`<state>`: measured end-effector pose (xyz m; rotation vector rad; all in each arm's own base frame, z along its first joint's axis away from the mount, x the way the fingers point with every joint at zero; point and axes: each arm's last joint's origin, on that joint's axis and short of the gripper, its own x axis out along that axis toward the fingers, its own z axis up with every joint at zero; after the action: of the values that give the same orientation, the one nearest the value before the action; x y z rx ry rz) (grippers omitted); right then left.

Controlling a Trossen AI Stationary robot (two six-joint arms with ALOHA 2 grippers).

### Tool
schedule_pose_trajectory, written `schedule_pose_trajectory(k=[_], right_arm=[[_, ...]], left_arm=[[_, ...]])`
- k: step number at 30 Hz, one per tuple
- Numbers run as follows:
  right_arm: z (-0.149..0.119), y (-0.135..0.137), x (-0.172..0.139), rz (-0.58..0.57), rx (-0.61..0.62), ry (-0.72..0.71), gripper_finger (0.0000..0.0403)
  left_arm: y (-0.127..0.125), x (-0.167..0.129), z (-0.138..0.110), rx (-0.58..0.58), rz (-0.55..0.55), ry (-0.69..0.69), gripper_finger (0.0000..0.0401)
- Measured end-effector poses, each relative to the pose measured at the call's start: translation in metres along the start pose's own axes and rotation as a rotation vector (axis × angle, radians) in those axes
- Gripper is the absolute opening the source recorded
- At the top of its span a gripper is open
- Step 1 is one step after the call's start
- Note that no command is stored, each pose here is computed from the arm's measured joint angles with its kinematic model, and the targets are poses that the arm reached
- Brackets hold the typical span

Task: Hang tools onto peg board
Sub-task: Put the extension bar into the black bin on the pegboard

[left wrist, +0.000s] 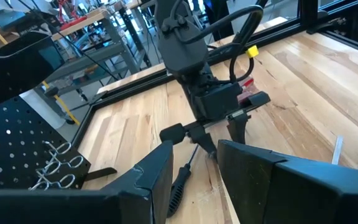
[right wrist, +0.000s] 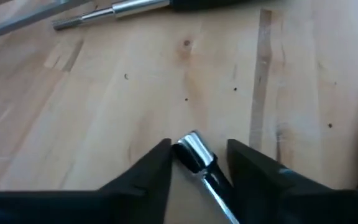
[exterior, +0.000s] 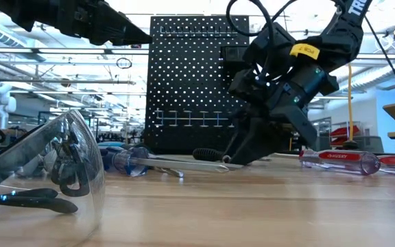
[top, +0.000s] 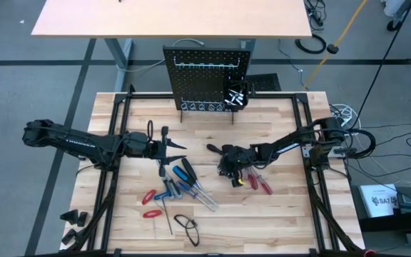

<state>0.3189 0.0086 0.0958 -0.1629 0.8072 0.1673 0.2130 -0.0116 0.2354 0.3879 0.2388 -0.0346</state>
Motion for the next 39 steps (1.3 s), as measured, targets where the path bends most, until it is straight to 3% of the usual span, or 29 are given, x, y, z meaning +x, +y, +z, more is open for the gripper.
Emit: schedule_pose_trajectory(k=[5,15,22,26,35,39], right_arm=[[-0.001,0.001,0.000,0.006,0.026,0.005,0.0052],[0.018,-0.005,-0.015,-0.065,0.082,-0.138,0.0051],[0.074,-0.010,-0.076,-0.095,0.085,-0.425,0.0051],[0.107,-0.017,-0.127,-0.212,0.161,-0.588,0.0053],[0.157,-0.041,-0.221,-0.545,0.192,-0.490,0.0057],[0.172,-0.059,-0.247,-0.622,0.218,-0.433,0.0056]], left_arm=[[0.000,0.000,0.000,0.000,0.000,0.000,0.0134],[0.000,0.000,0.000,0.000,0.000,0.000,0.0134],[0.000,0.000,0.000,0.000,0.000,-0.001,0.0134],[0.000,0.000,0.000,0.001,-0.001,0.001,0.0134],[0.000,0.000,0.000,0.000,0.000,-0.001,0.0134],[0.000,0.000,0.000,0.000,0.001,-0.004,0.0134]])
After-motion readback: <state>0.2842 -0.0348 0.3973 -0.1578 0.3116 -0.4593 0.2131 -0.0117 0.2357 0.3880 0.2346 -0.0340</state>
